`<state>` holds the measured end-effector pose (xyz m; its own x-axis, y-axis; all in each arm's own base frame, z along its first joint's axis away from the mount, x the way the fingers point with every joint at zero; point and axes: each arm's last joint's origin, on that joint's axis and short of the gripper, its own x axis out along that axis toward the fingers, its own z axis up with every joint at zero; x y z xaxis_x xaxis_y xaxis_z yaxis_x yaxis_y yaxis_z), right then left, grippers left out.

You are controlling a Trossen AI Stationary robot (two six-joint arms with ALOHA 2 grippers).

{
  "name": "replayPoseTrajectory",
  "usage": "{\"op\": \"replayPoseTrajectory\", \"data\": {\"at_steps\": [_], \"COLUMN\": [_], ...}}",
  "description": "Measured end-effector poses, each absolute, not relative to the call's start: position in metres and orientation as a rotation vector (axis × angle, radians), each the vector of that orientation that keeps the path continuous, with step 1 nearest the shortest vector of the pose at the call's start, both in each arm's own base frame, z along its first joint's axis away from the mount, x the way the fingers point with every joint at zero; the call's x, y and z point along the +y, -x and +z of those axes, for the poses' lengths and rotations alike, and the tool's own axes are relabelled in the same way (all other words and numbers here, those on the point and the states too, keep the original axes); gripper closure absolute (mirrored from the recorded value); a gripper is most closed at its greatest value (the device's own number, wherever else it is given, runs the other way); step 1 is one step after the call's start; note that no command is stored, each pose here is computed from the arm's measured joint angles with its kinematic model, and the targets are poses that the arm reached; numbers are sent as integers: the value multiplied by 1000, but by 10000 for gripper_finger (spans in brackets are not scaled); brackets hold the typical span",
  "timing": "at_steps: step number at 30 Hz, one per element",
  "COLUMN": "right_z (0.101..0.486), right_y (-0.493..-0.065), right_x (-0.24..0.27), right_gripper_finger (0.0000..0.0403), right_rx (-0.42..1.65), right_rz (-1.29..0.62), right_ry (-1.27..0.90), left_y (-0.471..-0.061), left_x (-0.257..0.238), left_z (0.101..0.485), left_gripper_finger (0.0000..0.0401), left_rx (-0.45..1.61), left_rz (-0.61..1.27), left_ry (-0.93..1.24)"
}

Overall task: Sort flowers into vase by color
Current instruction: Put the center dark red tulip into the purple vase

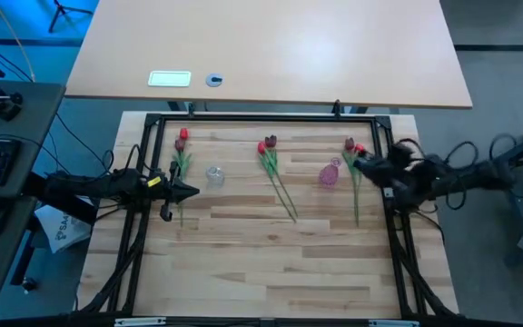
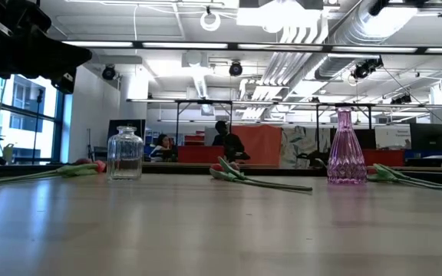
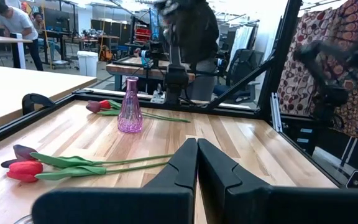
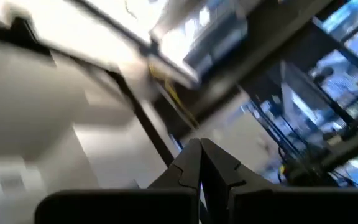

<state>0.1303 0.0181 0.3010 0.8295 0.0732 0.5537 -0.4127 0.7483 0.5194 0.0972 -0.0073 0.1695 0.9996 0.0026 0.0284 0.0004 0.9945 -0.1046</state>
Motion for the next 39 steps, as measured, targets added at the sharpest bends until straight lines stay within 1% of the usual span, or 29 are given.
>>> {"op": "replayPoseTrajectory", "data": {"at_steps": [2, 4, 5, 8, 11, 14, 18, 22, 25, 31, 34, 39], "right_z": [317, 328, 329, 325, 314, 302, 274, 243, 215, 176, 167, 152], "right_y": [-165, -202, -221, -269, -304, -331, -355, -368, -374, -383, -384, -386], "right_x": [29, 33, 31, 11, -21, -55, -93, -119, -130, -135, -137, -140], "right_gripper_finger": [402, 402, 402, 402, 393, 366, 310, 258, 236, 230, 231, 231], "right_rx": [-412, -253, -150, 196, 499, 703, 909, 1002, 1074, 1166, 1189, 1219], "right_rz": [241, 144, 76, -148, -313, -396, -440, -400, -407, -437, -495, -537], "right_ry": [-555, -461, -449, -518, -584, -576, -616, -698, -784, -792, -721, -687], "left_y": [-97, -97, -97, -97, -97, -97, -97, -97, -97, -97, -97, -97], "left_x": [-7, -7, -7, -7, -7, -7, -7, -7, -7, -7, -7, -7], "left_z": [169, 169, 169, 169, 169, 170, 169, 170, 169, 170, 169, 170], "left_gripper_finger": [401, 401, 401, 401, 401, 401, 401, 401, 401, 401, 401, 401], "left_rx": [-28, -28, -28, -28, -28, -29, -29, -29, -28, -29, -28, -29], "left_rz": [1, 1, 1, 1, 1, 1, 1, 1, 1, 1, 1, 1], "left_ry": [105, 105, 105, 105, 105, 105, 105, 105, 105, 105, 105, 105]}}
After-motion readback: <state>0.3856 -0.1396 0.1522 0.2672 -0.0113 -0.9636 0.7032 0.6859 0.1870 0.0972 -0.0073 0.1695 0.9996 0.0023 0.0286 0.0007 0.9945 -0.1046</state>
